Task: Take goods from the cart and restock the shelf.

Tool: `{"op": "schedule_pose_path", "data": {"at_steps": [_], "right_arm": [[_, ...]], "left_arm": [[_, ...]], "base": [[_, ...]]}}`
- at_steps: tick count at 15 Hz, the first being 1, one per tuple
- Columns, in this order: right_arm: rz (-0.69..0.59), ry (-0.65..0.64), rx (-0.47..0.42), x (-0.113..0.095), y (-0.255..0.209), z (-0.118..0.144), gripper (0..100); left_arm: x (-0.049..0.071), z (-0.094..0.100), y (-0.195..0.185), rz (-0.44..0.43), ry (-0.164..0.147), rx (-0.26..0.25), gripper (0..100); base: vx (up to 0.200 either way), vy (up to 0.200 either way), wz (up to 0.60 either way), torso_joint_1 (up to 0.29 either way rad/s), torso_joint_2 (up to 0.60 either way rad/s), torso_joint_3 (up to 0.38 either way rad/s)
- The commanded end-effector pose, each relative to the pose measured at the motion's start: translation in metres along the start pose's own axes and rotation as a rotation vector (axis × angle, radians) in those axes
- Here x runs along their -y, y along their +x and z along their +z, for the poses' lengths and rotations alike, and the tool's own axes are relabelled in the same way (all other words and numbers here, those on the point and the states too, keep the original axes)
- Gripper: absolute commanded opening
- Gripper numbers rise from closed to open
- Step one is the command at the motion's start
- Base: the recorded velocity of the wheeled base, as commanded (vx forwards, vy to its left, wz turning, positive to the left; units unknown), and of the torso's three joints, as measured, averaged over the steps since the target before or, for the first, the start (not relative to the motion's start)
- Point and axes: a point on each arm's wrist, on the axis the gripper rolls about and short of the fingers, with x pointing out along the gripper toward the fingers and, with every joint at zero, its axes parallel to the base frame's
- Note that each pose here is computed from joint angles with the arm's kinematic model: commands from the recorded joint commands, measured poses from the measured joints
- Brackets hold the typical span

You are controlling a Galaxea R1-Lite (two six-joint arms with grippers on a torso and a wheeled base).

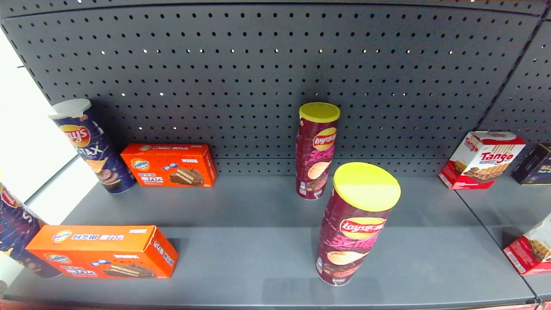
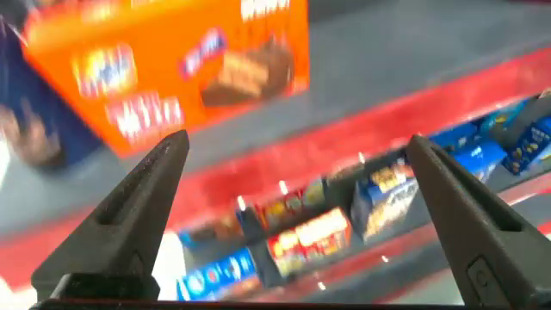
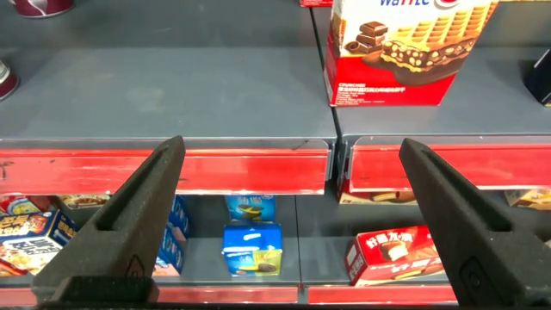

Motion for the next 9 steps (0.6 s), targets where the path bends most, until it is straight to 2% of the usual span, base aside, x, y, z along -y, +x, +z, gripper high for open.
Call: {"op": "schedule_pose_path", "data": {"at_steps": [1, 2, 3, 4, 5, 8, 9], "right_arm": [[0.000, 0.000, -0.001, 0.0000, 0.0001, 0.0001, 100], [0.000, 0.000, -0.001, 0.0000, 0.0001, 0.0001, 100], [0.000, 0.000, -0.002, 0.0000, 0.0001, 0.0000, 100], [0.000, 0.000, -0.002, 0.0000, 0.0001, 0.0000, 100], [0.000, 0.000, -0.002, 0.0000, 0.0001, 0.0000, 100], [0.000, 0.000, -0.001, 0.0000, 0.0001, 0.0001, 100], [0.000, 0.000, -0.001, 0.0000, 0.0001, 0.0001, 100]], "left_arm": [[0.0010, -0.0013, -0.0061, 0.070, -0.002, 0.074, 100], [-0.0006, -0.0018, -0.0063, 0.146, -0.008, 0.064, 100], [-0.0017, -0.0049, -0.0064, 0.207, -0.007, 0.028, 100], [-0.0019, -0.0089, -0.0068, 0.234, -0.021, -0.020, 100], [-0.0020, -0.0086, -0.0068, 0.240, -0.026, -0.017, 100], [-0.0023, -0.0081, -0.0064, 0.243, -0.089, 0.001, 100], [-0.0022, -0.0081, -0.0064, 0.241, -0.091, 0.002, 100]], "base": [[0.000, 0.000, 0.00, 0.000, 0.00, 0.000], [0.000, 0.000, 0.00, 0.000, 0.00, 0.000], [0.000, 0.000, 0.00, 0.000, 0.00, 0.000], [0.000, 0.000, 0.00, 0.000, 0.00, 0.000], [0.000, 0.000, 0.00, 0.000, 0.00, 0.000], [0.000, 0.000, 0.00, 0.000, 0.00, 0.000], [0.000, 0.000, 0.00, 0.000, 0.00, 0.000]]}}
